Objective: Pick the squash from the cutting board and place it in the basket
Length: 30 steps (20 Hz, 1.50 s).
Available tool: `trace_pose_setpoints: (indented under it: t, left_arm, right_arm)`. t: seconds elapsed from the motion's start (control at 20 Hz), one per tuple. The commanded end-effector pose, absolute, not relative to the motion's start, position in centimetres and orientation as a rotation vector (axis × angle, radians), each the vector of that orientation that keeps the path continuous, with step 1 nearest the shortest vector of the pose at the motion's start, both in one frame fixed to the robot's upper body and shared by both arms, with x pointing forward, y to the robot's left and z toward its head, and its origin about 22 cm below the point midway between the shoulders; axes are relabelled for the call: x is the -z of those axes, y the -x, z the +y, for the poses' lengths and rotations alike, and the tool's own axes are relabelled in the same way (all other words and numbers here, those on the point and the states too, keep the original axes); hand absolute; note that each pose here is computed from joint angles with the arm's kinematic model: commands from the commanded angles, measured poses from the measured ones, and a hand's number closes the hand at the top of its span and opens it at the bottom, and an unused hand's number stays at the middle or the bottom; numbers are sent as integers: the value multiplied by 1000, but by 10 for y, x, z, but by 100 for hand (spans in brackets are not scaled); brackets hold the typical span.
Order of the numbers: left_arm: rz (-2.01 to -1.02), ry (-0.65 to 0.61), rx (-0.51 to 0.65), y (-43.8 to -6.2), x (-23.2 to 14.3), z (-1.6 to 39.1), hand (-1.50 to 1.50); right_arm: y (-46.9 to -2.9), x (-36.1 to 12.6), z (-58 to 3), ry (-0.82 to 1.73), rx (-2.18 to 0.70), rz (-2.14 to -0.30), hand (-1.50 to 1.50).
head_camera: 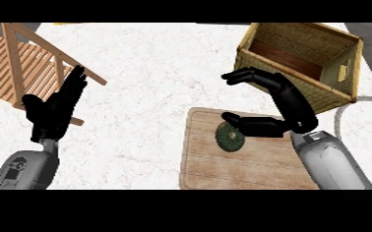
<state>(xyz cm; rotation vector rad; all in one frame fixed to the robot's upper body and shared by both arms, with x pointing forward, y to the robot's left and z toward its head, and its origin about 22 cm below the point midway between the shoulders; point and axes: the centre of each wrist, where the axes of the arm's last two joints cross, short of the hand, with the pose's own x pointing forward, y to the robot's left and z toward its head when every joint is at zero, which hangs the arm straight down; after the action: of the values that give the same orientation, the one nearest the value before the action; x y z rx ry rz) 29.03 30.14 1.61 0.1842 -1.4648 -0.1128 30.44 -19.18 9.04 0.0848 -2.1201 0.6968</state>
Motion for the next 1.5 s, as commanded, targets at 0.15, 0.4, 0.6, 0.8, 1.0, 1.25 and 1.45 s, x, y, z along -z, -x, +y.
trace_pose_setpoints:
  t: [0.15, 0.4, 0.6, 0.8, 1.0, 1.25, 1.45]
  left_arm:
    - [-1382, -184, 69, -285, -13, 307, 0]
    - [-1377, -207, 59, -289, -21, 321, 0]
    - [-1352, -200, 57, -281, -27, 326, 0]
    - [-1354, -211, 50, -284, -28, 320, 0]
    - [-1360, -212, 64, -283, -34, 319, 0]
    - [-1369, -217, 61, -284, -34, 319, 0]
    - [-1380, -216, 40, -291, -41, 319, 0]
  right_arm:
    - [-265, -93, -61, 40, -746, -2259, -150]
    - [-260, -143, -49, 155, -844, -1973, -150]
    - [-266, -161, -67, 473, -1027, -1787, -150]
    - [-288, -203, -87, 844, -1077, -1597, -150]
    - [-282, -266, -92, 881, -1106, -1469, -150]
    - [-289, -284, -105, 702, -1277, -1304, -150]
    - [-284, -289, -129, 645, -1282, -1258, -150]
